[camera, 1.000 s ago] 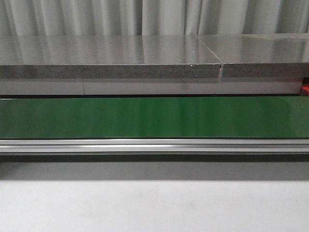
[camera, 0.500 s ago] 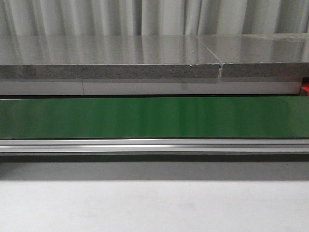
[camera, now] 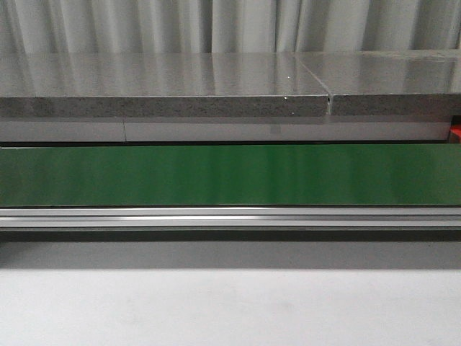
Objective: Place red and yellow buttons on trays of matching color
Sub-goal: 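Lower the left gripper onto the last red push button beside the belt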
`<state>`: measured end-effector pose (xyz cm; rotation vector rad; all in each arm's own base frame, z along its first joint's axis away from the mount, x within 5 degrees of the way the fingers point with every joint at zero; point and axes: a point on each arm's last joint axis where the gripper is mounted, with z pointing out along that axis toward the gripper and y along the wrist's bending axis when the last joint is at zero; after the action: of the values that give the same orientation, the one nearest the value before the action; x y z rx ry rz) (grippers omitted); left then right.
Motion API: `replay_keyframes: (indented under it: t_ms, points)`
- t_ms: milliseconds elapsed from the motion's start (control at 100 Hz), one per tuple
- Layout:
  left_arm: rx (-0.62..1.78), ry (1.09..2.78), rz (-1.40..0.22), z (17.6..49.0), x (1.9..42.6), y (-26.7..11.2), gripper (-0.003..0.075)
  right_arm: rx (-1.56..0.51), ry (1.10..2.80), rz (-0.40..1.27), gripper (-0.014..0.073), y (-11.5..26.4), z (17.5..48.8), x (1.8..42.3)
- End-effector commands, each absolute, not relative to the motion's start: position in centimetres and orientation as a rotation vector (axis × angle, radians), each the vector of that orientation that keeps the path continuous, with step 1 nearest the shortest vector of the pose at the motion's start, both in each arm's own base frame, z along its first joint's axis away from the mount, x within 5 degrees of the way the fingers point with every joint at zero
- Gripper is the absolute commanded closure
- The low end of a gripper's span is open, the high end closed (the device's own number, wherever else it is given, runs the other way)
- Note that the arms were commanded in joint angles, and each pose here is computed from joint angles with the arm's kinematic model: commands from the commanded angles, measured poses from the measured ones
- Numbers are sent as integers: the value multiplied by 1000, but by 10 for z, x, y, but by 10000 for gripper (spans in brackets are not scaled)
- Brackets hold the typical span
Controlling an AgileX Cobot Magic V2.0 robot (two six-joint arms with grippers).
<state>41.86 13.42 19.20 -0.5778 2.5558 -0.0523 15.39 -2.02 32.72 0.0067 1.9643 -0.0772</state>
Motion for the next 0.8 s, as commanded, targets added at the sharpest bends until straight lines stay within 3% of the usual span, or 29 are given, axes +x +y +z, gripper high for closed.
replay_keyframes:
  t_ms: [0,190,540,790]
  points:
    - [-588,2449,-68,227,420,134,574,19,1866,-106,663,-22,342,155]
    - [-591,2395,-90,253,413,130,740,19,1866,-106,663,-22,342,155]
    - [-431,2228,-53,358,365,104,739,19,1866,-106,663,-22,342,155]
    - [-262,2306,-74,371,344,68,739,19,1866,-106,663,-22,342,155]
